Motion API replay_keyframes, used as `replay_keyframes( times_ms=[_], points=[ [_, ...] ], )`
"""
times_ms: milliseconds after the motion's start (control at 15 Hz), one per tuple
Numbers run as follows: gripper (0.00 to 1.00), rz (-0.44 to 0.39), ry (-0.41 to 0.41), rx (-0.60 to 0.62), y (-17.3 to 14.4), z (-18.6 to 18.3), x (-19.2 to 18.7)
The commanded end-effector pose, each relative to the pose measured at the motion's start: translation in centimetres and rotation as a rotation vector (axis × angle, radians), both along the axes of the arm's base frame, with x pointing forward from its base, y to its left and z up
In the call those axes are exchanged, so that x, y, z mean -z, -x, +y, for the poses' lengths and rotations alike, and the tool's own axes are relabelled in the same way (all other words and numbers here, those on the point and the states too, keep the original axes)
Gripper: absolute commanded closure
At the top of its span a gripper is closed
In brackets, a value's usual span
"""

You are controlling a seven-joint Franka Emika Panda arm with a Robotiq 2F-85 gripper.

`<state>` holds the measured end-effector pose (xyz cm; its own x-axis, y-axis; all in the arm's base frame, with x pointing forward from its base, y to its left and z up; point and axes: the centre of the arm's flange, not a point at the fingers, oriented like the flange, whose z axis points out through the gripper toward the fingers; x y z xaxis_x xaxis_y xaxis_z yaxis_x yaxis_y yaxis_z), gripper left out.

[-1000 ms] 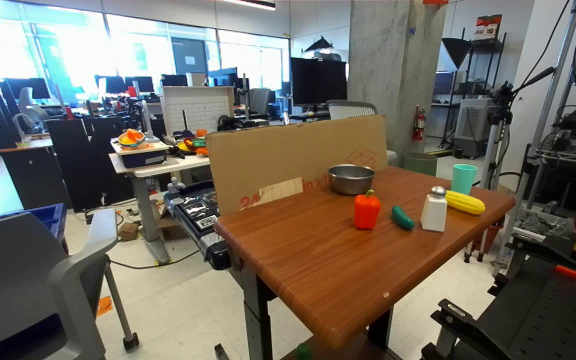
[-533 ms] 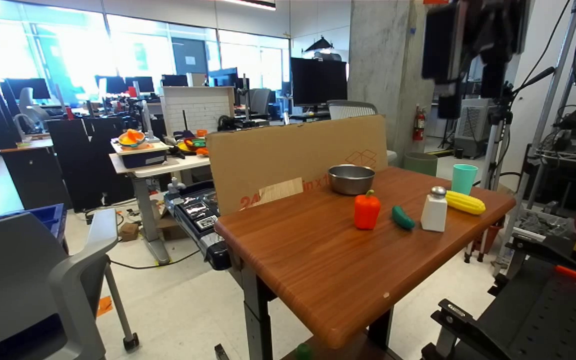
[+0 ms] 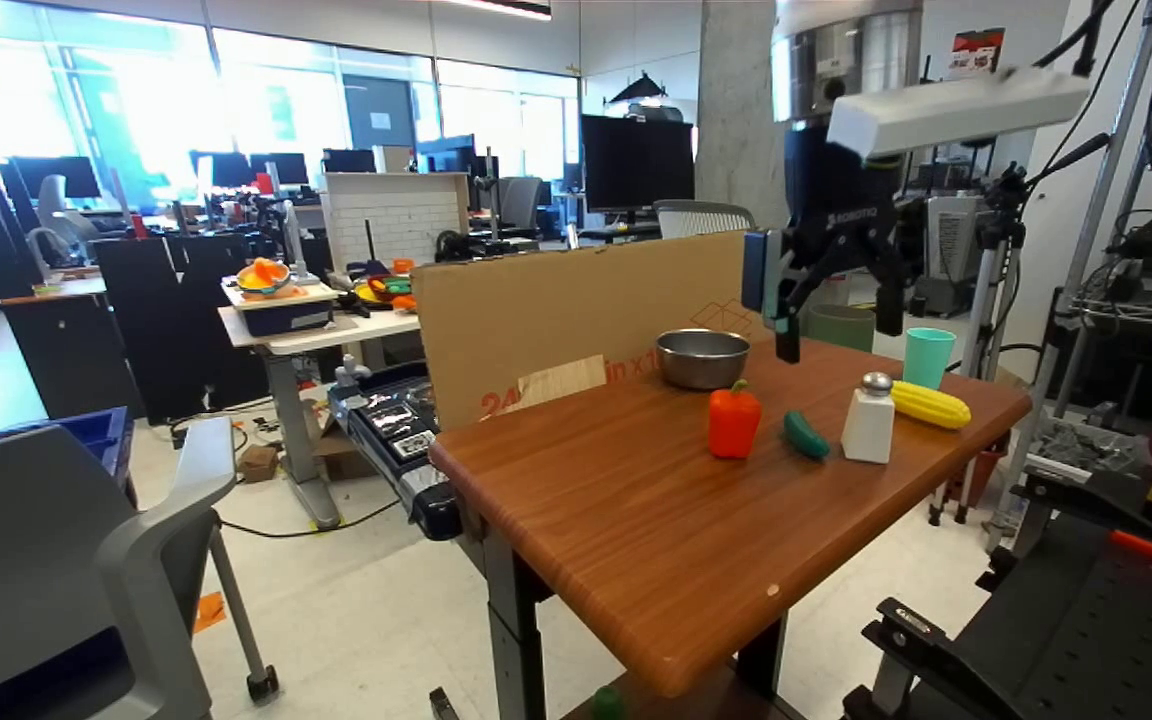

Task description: Move the orange pepper to the left

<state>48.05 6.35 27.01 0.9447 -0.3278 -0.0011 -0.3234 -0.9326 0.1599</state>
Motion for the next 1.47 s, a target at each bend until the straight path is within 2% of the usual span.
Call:
replay_keyframes(
  times_ms=[0,467,933,1000,1067,1400],
  points=[
    [0.0,-0.006,-0.005,0.057,-3.3,1.1,2.6],
    [0.0,-0.02,-0.011,0.061,-5.9,4.1,4.5],
    [0.0,0.025,0.022,0.088,-7.6,3.7,8.5],
    [0.25,0.022,0.03,0.072,-7.6,4.1,8.6],
    [0.28,0.021,0.035,0.063,-7.7,4.4,8.8],
    [0.66,0.004,0.048,-0.008,-7.1,7.0,7.6]
  ],
)
